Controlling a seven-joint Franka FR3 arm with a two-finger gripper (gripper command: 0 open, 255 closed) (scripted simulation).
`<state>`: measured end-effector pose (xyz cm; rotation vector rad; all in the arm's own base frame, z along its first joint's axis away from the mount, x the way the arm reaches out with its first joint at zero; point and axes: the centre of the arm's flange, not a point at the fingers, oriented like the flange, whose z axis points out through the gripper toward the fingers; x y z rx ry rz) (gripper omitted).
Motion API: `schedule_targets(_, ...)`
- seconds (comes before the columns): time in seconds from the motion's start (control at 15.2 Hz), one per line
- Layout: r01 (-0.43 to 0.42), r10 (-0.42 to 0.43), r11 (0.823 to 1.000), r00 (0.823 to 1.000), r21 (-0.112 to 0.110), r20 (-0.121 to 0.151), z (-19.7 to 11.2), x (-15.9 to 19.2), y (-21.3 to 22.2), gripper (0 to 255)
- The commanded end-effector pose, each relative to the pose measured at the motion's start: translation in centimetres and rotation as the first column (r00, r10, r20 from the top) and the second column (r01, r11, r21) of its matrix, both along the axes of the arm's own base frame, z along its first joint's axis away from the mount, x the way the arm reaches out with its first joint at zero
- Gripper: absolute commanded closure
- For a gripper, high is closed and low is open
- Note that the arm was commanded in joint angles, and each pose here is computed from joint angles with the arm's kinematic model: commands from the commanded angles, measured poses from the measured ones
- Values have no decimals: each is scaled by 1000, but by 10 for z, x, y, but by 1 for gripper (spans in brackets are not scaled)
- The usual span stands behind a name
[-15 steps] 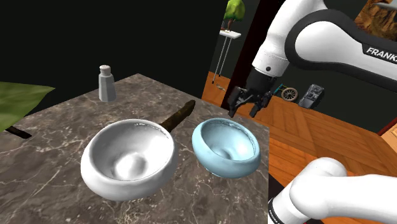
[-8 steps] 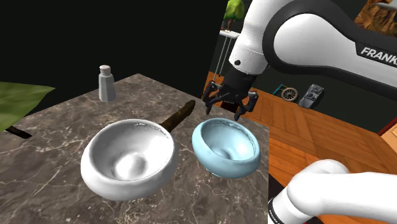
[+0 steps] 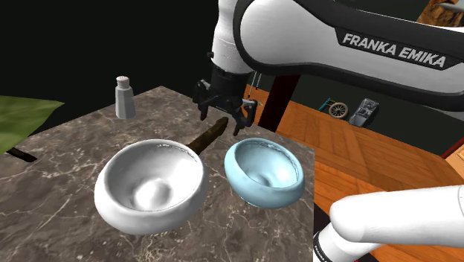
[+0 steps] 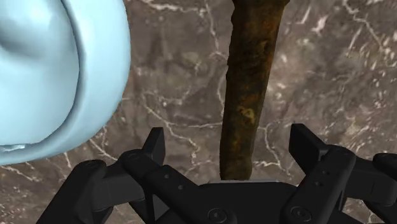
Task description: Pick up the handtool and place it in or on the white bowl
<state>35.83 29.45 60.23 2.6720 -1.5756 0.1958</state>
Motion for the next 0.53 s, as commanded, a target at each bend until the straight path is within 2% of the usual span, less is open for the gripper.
schedule_targets(0.0,78,-78,997,997,-4,9,0,13,13,0)
schedule_targets(0.46,78,-78,997,997,-4,9,-40,16,9,0)
